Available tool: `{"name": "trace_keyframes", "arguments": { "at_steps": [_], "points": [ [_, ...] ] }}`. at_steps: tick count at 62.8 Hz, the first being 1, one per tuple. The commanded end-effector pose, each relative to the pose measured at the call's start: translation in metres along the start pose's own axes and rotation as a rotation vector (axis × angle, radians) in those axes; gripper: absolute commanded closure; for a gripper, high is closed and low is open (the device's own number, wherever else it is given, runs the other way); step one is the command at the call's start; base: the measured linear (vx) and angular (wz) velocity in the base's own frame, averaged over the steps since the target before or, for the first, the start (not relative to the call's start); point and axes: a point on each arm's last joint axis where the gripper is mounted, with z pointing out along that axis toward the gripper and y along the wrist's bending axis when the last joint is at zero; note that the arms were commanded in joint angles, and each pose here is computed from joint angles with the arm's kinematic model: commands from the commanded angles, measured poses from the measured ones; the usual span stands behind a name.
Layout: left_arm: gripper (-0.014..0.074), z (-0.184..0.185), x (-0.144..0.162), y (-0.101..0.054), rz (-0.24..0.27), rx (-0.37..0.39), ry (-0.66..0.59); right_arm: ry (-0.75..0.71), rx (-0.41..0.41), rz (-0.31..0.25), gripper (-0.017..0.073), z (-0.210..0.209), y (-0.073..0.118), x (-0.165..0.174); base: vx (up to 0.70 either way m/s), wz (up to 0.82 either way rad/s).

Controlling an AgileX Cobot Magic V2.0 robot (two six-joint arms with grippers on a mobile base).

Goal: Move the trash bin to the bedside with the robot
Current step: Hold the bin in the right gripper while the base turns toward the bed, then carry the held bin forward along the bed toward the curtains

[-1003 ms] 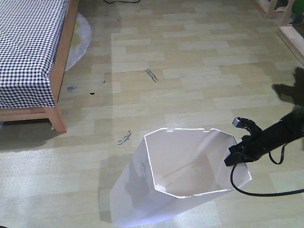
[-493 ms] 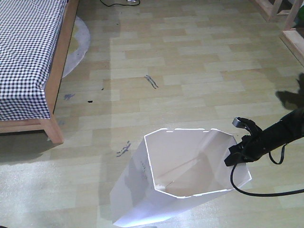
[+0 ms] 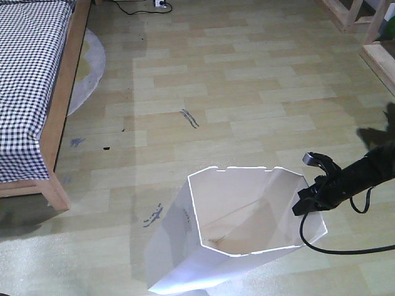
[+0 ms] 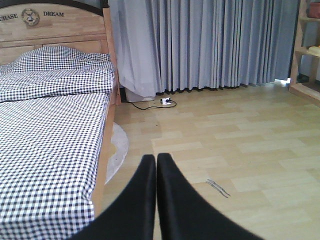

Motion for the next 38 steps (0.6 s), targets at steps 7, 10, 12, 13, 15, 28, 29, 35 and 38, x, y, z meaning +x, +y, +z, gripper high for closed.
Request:
{"name": "trace_keyframes", "arguments": {
  "at_steps": [7,10,12,13,15,28,29,35,38],
  "points": [
    [0.0600,-0.0022,-0.0150,-0.0005,-0.006,0.005,-0.102,-0.057,-0.201,-0.008,0.0564,-0.0288,0.0317,-0.0142,0.23,-0.01],
    [0.0600,-0.0022,-0.0150,-0.0005,-0.006,0.005,-0.102,-0.057,-0.201,-0.008,0.0564,-0.0288,0.0317,-0.0142,0.23,0.02],
    [0.0600,-0.0022,-0.0150,-0.0005,-0.006,0.005,-0.102,-0.057,-0.201,-0.008,0.0564,-0.0288,0.0317,-0.0142,0.23,0.03],
    [0.0600,-0.0022,-0.0150,-0.0005,-0.006,0.005,-0.102,-0.057,-0.201,-0.008,0.0564,-0.0288,0.0317,-0.0142,0.23,0.05],
    [0.0600,-0.0022,-0.0150,-0.0005,-0.006,0.005,-0.102,-0.057,-0.201,-0.008,0.0564,-0.0288,0.0317,-0.0142,0.23,0.05],
    [0.0600,-0.0022,-0.0150,-0.0005,-0.006,0.005,-0.102,-0.057,-0.201,-0.008,0.0564,-0.0288,0.0317,-0.0142,0.25,0.10],
    [0.0600,-0.0022,-0.0150,-0.0005,-0.006,0.005,-0.102,-0.057,-0.201,-0.008,0.0564,-0.0288,0.0317,-0.0142,0.25,0.14],
    [0.0600,-0.0022,-0.0150,-0.0005,-0.006,0.005,-0.102,-0.057,-0.201,-0.008,0.0564,-0.0288,0.0317,-0.0142,0.25,0.16],
    [0.0600,-0.0022,-0.0150,-0.0005,-0.006,0.005,-0.102,-0.057,-0.201,-0.008,0.0564,-0.0288,0.0317,-0.0142,0.24,0.18]
  ]
}}
